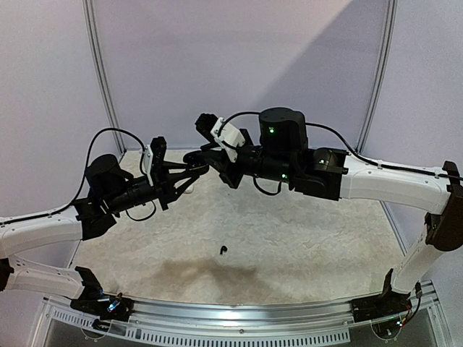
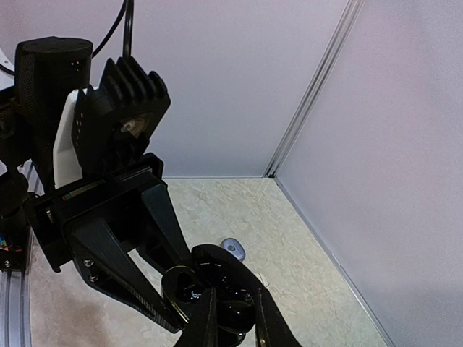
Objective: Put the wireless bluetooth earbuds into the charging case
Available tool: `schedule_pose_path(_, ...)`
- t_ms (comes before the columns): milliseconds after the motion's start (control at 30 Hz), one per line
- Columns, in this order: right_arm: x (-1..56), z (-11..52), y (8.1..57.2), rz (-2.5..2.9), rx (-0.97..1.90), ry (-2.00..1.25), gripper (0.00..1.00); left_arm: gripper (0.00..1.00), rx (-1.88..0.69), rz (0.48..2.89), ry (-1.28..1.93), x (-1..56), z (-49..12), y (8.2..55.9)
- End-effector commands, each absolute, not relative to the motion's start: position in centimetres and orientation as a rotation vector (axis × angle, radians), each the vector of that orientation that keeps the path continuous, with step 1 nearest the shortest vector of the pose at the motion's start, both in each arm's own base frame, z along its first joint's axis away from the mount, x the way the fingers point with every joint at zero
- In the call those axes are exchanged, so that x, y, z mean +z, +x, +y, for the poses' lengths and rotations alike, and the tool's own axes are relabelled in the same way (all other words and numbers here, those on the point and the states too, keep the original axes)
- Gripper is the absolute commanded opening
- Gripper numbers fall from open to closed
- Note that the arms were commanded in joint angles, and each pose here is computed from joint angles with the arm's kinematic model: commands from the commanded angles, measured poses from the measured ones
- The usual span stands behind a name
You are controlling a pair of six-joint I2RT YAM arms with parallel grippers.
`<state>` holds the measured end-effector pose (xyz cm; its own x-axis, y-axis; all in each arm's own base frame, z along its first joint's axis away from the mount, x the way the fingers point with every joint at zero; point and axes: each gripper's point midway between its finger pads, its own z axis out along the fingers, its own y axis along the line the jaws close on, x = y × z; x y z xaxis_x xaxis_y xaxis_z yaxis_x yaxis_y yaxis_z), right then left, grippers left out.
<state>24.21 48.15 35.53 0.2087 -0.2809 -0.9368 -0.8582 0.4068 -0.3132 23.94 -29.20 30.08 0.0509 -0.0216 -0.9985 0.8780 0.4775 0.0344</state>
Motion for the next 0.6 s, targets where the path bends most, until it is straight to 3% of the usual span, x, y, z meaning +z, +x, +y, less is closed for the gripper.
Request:
schedule_pose_path(0,32.39,48.2,24.08,1.415,0.529,-1.199,0.13,0.0,-0.814,1.281,0.833,31.66,-29.09,23.82)
schedule_pose_path(567,32.12,48.29,24.08,1.427,0.531,-1.205,0.17,0.0,-0.812,1.281,0.838,31.57,-29.06,23.74)
